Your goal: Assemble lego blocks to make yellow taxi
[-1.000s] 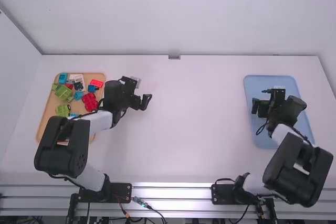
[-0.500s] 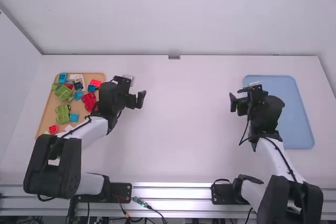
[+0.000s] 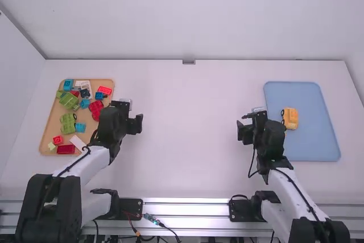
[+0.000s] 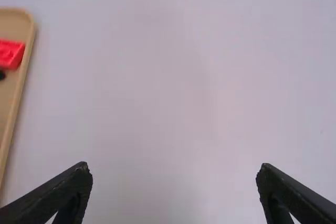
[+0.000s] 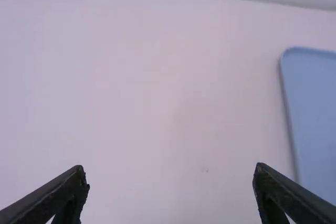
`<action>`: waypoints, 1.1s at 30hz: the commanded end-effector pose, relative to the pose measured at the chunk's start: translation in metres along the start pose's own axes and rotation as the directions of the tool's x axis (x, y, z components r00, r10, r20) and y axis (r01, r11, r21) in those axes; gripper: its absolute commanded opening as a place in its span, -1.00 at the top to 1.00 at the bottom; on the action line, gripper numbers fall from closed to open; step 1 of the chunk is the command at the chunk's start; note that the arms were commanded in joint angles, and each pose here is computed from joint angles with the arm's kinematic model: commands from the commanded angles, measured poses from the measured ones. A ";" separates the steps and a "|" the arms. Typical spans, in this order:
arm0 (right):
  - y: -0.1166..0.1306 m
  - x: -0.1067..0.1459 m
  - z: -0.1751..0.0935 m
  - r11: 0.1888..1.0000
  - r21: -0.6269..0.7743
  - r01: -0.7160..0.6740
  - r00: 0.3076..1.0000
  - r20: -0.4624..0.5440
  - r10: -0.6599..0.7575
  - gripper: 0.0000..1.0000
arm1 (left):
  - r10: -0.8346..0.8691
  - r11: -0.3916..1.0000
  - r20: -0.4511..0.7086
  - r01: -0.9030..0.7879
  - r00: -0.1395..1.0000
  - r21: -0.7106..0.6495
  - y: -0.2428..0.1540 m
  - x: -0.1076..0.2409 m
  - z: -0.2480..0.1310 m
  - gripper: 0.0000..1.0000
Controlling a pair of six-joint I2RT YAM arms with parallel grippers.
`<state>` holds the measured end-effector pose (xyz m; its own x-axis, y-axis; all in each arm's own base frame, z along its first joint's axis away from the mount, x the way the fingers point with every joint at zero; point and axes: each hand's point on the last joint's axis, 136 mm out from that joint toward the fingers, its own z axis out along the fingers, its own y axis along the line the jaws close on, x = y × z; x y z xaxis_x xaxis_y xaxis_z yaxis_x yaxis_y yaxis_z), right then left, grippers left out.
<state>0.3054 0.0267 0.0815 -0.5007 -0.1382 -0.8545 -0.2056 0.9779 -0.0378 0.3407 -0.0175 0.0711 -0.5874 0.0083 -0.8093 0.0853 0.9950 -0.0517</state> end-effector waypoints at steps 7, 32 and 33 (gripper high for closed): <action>-0.009 0.083 -0.021 0.980 0.141 -0.141 0.975 -0.154 0.162 -0.33 | -0.021 0.995 -0.130 0.008 0.991 -0.099 0.014 0.067 -0.026 -0.37; -0.011 0.036 -0.053 0.981 0.141 -0.136 0.983 0.139 0.117 0.75 | -0.009 0.995 -0.010 0.008 1.000 -0.099 0.010 0.099 -0.064 0.74; -0.011 0.032 -0.054 0.981 0.141 -0.136 0.981 0.158 0.113 0.79 | -0.007 0.995 0.012 0.008 1.000 -0.099 0.010 0.094 -0.066 0.79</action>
<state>0.2471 0.0034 0.0833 -0.3859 -0.0047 -0.9225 -0.0201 0.9998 0.0033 0.2339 -0.0013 0.0321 -0.5874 0.0001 -0.8093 0.0053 1.0000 -0.0038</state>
